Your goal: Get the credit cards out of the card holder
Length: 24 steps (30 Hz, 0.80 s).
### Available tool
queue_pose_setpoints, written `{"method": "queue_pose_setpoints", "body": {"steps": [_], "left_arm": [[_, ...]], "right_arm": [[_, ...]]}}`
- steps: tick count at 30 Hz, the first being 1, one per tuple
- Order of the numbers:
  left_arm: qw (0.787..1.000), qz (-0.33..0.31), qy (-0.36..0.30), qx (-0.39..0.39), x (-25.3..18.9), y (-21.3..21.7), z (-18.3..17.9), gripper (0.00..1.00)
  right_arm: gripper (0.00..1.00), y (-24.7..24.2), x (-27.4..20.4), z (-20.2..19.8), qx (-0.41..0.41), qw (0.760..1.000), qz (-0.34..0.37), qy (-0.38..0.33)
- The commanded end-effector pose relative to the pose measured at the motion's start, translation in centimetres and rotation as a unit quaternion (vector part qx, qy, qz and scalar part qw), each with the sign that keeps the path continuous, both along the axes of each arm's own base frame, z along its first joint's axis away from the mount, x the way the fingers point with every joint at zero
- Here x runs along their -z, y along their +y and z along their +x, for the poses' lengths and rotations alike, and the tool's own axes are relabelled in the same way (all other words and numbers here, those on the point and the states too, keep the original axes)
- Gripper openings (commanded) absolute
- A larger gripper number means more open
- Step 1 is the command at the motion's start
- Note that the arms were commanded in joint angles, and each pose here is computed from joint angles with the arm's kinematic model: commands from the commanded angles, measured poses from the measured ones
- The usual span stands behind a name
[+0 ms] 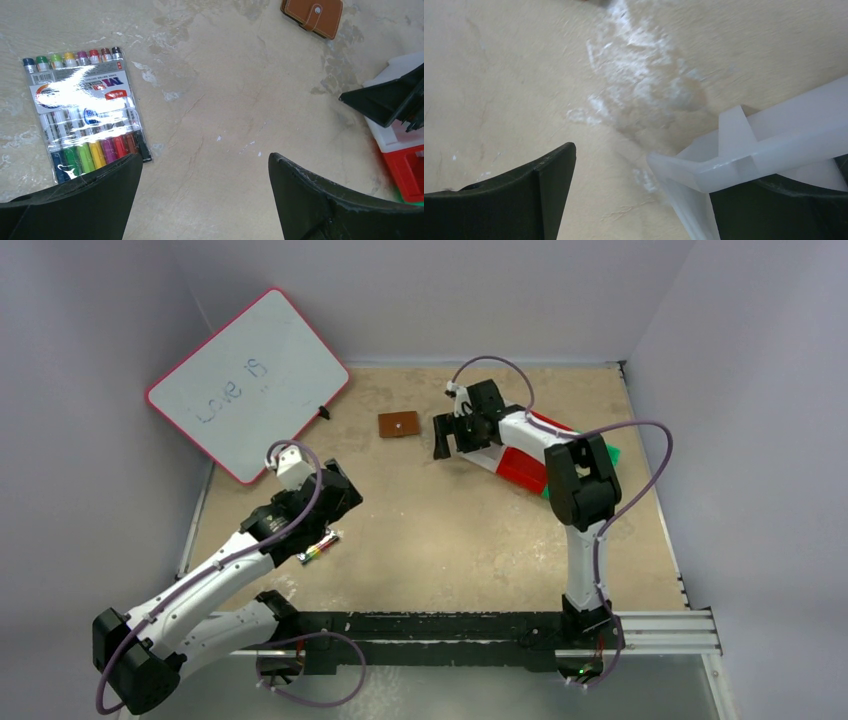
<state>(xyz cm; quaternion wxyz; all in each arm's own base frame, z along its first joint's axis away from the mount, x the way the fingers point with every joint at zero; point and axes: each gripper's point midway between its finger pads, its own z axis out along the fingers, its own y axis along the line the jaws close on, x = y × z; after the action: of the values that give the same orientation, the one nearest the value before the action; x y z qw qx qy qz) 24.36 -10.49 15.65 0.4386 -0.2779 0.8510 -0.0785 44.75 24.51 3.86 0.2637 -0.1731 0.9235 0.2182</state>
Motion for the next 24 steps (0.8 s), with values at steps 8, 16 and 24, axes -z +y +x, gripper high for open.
{"method": "queue_pose_setpoints", "body": {"steps": [8,16,24], "left_arm": [[0.999,-0.009,-0.022,-0.023,-1.6,0.2,0.7,0.97],[0.999,-0.010,-0.027,-0.030,-1.8,0.6,0.6,0.97],[0.999,-0.010,-0.026,-0.029,-1.6,0.5,0.7,0.97]], "right_arm": [[0.95,4.1,-1.5,-6.9,-0.058,0.998,0.022,0.018],[0.95,4.6,-1.8,-10.1,-0.085,0.996,0.006,0.021],[0.96,3.9,-3.8,-10.5,-0.079,0.997,-0.012,-0.003]]}}
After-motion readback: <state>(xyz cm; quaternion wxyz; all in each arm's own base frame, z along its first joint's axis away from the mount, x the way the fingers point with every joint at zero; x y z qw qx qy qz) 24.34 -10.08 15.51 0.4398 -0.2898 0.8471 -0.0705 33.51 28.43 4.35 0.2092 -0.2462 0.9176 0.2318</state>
